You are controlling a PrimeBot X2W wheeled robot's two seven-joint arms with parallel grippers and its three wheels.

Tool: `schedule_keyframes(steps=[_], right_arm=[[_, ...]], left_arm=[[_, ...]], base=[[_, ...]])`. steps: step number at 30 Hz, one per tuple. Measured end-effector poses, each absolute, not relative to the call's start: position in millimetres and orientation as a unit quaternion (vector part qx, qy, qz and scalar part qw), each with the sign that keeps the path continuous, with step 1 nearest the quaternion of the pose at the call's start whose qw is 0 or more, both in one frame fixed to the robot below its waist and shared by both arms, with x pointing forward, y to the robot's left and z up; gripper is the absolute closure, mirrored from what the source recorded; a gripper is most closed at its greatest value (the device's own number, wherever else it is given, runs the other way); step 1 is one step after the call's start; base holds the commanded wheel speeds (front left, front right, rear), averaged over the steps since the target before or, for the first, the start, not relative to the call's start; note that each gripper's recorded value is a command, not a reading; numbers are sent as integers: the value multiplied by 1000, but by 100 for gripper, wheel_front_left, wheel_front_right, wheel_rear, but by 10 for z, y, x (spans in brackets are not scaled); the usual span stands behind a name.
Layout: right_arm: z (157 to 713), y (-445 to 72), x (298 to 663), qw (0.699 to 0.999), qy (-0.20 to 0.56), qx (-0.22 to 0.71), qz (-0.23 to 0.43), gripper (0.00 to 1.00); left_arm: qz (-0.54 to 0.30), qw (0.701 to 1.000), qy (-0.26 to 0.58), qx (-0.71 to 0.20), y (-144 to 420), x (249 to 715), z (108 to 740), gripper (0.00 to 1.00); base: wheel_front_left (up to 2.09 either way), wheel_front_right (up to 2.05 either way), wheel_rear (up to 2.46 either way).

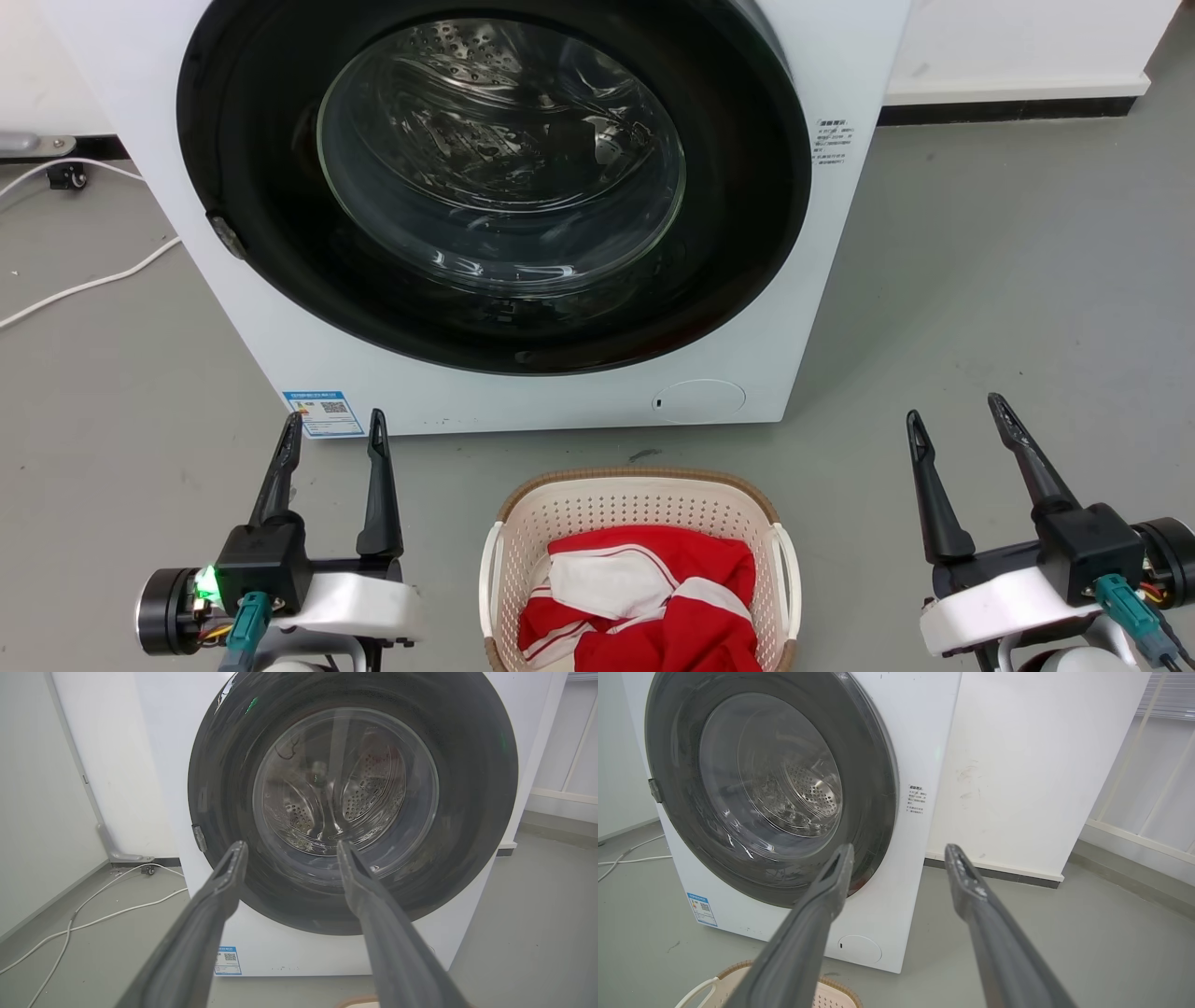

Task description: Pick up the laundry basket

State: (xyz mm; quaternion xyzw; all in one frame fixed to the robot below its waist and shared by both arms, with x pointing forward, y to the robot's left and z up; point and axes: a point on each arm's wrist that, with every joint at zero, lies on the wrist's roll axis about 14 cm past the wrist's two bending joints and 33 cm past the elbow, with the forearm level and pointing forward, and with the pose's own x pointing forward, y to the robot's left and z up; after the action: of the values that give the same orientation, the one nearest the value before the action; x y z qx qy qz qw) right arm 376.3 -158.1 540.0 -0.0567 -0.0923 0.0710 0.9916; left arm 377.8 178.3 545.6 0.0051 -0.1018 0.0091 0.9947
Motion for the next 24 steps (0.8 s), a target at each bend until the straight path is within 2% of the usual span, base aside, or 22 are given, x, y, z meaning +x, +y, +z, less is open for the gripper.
schedule_keyframes(steps=[24], right_arm=[[5375, -1588, 3765, 992, -89, -48, 70, 0]], left_arm=[[12, 995, -98, 3, 1805, 3772, 5428, 0]], base=[[0, 0, 0]])
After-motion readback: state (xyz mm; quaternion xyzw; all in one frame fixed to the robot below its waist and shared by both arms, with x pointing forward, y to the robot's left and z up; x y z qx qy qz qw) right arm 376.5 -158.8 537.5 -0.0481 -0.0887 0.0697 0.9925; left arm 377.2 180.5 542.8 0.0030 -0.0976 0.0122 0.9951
